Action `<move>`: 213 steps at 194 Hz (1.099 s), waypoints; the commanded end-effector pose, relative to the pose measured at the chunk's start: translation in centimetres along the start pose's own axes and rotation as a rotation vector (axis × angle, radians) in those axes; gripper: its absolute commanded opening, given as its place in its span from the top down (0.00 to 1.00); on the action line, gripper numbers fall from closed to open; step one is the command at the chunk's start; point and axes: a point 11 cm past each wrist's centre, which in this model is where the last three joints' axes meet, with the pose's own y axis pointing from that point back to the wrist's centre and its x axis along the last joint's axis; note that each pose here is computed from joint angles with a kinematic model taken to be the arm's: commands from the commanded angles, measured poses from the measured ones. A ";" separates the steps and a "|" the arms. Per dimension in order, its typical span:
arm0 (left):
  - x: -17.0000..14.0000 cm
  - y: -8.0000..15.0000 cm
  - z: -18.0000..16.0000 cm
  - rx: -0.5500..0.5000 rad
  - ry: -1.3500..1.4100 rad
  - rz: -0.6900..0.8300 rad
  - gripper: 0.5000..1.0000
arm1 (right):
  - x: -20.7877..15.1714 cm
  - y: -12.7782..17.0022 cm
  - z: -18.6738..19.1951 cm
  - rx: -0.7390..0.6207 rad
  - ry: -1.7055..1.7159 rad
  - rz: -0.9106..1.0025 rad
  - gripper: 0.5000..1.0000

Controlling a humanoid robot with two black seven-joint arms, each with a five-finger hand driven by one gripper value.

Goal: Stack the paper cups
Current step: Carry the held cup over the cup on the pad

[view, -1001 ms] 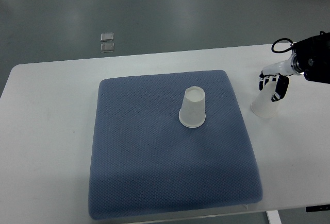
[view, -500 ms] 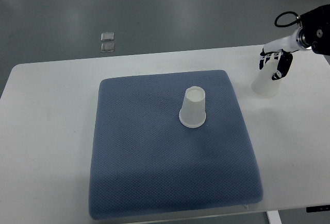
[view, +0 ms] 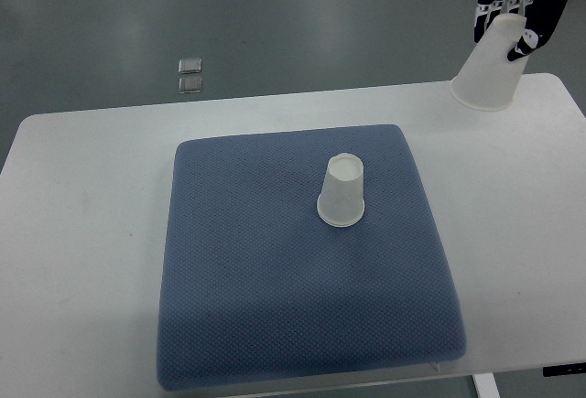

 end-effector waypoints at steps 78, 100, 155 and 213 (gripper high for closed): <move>0.0 0.0 0.0 0.000 0.002 0.001 0.00 | 2.3 1.4 -7.0 0.110 0.075 0.032 0.74; 0.0 0.0 0.0 0.000 0.001 -0.001 0.00 | 2.5 0.7 -10.4 0.156 0.089 0.016 0.74; 0.0 0.0 0.0 -0.001 0.003 -0.001 0.00 | 1.5 -1.8 -17.7 0.222 0.176 -0.004 0.74; 0.1 0.0 0.1 -0.003 0.005 0.002 0.00 | -0.6 -4.9 -19.7 0.225 0.227 -0.042 0.74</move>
